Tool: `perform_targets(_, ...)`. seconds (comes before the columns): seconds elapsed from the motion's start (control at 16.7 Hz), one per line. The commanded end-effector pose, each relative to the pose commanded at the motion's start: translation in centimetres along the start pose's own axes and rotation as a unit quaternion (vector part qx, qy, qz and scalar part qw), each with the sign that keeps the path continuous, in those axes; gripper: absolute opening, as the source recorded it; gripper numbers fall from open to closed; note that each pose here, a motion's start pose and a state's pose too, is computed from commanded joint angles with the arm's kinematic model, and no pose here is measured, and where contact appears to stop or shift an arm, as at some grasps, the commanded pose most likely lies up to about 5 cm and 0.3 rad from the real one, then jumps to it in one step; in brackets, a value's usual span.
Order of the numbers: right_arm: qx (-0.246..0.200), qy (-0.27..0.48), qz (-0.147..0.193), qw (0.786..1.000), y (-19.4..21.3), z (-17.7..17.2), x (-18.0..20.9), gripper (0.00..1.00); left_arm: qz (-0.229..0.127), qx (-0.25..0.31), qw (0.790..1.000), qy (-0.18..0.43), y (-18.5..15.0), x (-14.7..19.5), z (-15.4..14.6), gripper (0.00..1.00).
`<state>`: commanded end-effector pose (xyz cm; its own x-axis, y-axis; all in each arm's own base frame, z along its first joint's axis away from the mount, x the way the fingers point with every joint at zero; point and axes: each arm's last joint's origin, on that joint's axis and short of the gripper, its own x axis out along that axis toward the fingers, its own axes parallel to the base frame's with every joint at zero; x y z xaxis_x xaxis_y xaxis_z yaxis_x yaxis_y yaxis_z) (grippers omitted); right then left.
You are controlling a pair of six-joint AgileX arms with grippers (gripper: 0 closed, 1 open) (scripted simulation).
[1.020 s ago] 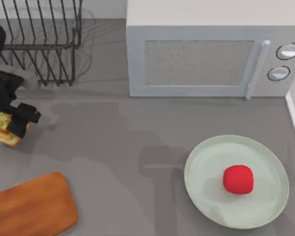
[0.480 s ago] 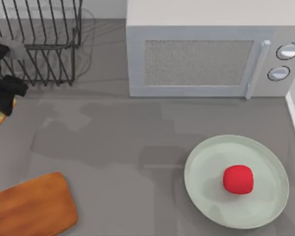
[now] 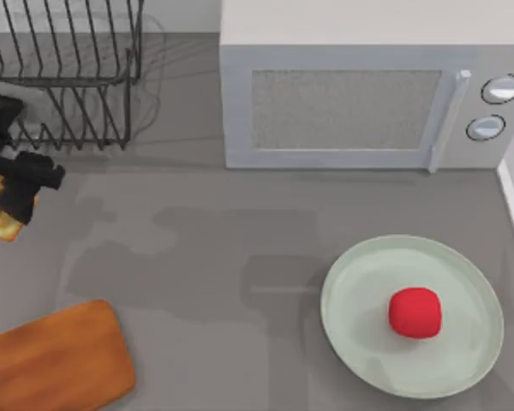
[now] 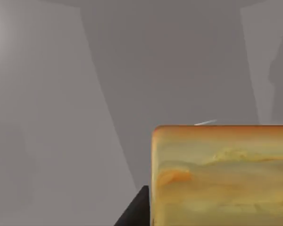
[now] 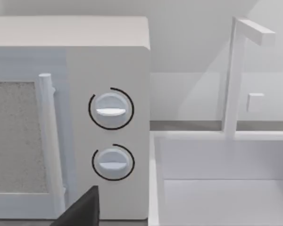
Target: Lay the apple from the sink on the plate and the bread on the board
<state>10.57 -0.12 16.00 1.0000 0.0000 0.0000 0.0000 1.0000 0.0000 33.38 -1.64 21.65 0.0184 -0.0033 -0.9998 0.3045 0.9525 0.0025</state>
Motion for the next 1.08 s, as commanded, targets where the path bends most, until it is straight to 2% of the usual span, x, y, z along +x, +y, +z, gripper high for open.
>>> perform_targets(0.3, 0.0, 0.0, 0.0, 1.0, 0.0, 0.0, 0.0, 1.0, -0.001, -0.081, 0.996, 0.024, -4.3, 1.9, -6.8, 0.0)
perform_targets(0.54, 0.0, 0.0, 0.0, 1.0, 0.0, 0.0, 0.0, 1.0, 0.002, -0.134, 0.991, 0.01, -6.4, 2.9, -11.0, 0.0)
perform_targets(1.08, 0.0, 0.0, 0.0, 1.0, 0.0, 0.0, 0.0, 1.0, 0.002, -0.144, 0.99, 0.007, -6.6, 3.7, -11.6, 0.0)
